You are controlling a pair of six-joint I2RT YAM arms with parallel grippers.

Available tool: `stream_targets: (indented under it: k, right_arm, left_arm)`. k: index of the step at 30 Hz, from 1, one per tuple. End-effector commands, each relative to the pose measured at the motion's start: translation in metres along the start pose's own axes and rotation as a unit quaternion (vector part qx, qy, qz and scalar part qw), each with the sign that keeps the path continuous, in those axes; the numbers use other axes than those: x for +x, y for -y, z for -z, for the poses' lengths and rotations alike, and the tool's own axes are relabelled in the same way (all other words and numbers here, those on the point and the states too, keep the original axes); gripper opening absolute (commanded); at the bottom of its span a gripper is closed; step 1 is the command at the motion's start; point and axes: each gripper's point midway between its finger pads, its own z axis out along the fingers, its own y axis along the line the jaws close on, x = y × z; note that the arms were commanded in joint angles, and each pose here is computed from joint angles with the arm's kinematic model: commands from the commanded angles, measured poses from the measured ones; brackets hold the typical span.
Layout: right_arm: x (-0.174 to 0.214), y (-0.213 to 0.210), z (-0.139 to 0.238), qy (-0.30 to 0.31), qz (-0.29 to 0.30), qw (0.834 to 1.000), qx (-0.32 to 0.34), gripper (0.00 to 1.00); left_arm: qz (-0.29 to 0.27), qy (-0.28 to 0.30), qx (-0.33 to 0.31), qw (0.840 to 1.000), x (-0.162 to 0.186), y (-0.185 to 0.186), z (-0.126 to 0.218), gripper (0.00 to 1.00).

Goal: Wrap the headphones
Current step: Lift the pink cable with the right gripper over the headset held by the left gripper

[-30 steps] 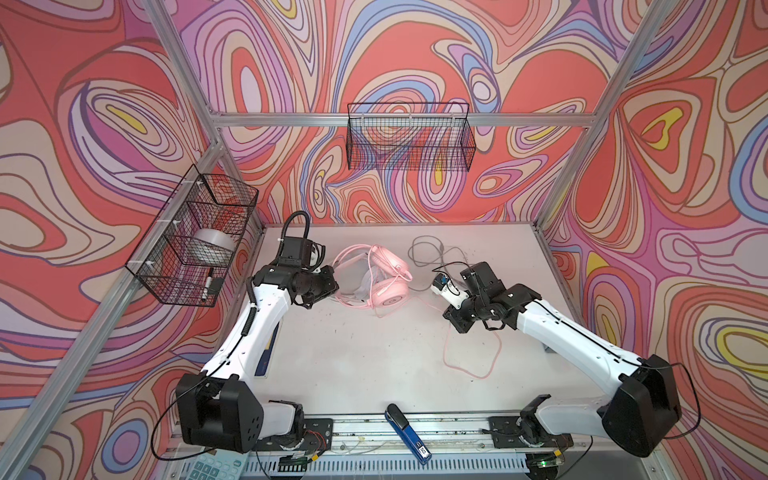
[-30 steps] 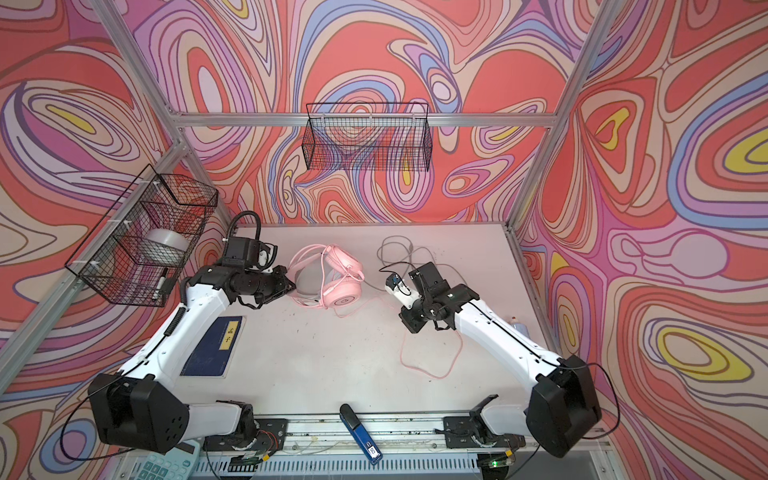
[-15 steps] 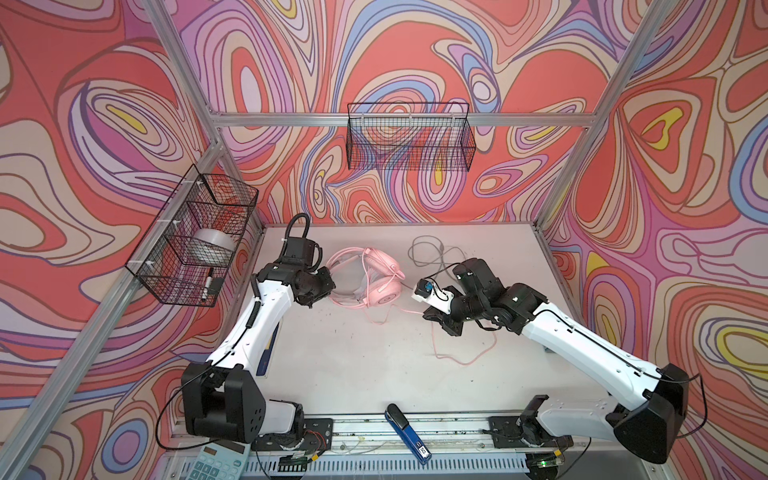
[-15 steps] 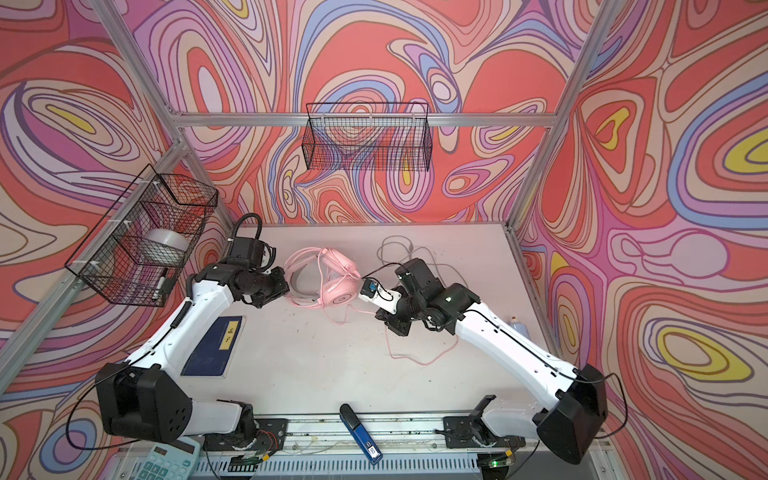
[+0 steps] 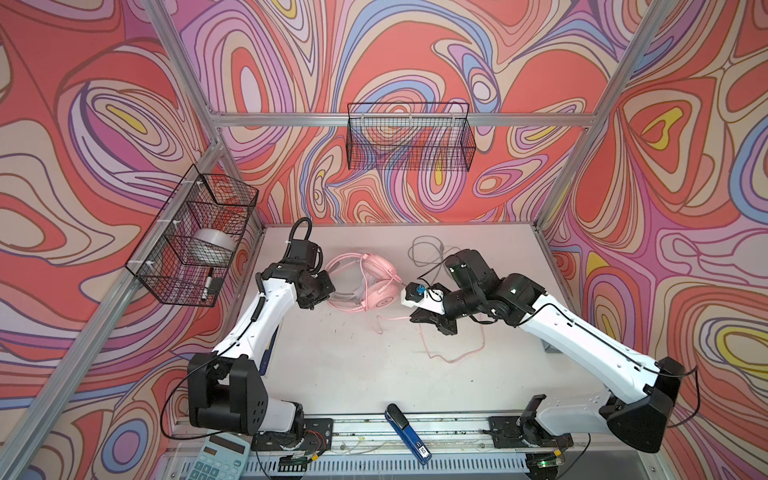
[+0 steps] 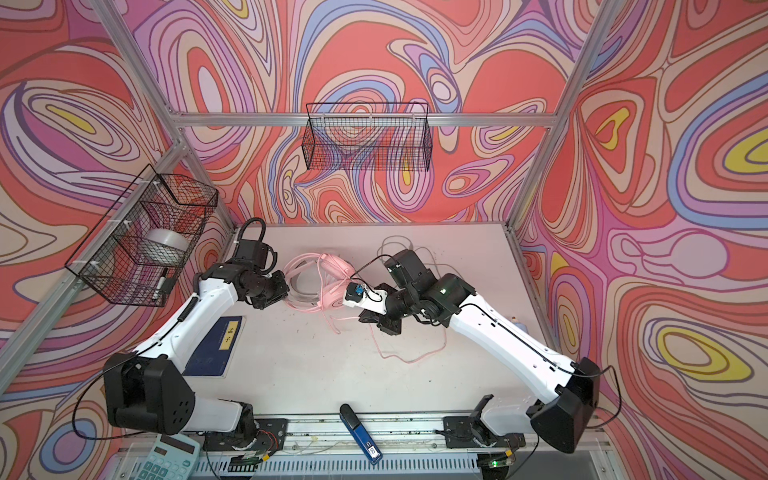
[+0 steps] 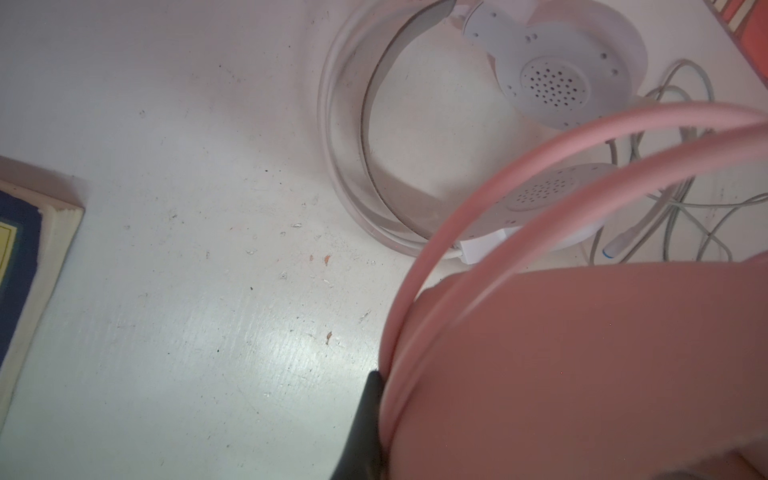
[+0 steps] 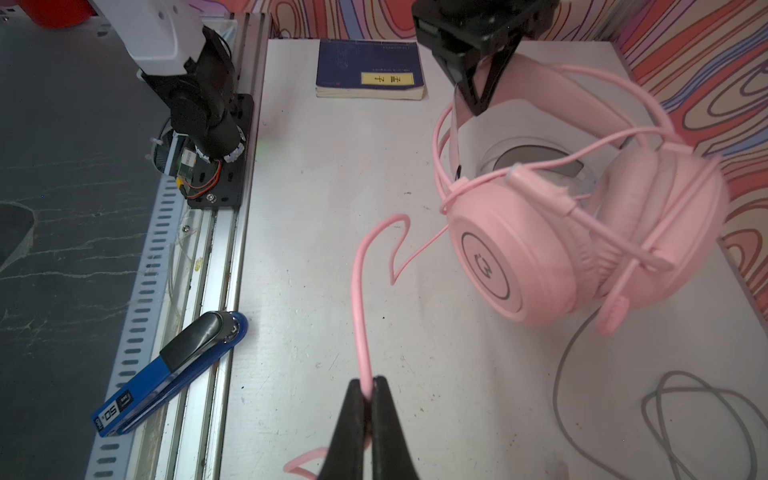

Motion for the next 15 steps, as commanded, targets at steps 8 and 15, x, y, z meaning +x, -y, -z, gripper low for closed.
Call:
stream_targets:
  k: [8, 15]
  right_arm:
    - [-0.043, 0.013, -0.001, 0.025, 0.008, 0.999, -0.027, 0.00]
    - [-0.065, 0.038, 0.001, 0.039, -0.020, 0.999, 0.012, 0.00]
  left_arm:
    - [-0.010, -0.011, -0.022, 1.000, 0.008, -0.010, -0.007, 0.00]
    - [-0.021, -0.018, -0.033, 0.999, 0.012, -0.014, -0.012, 0.00]
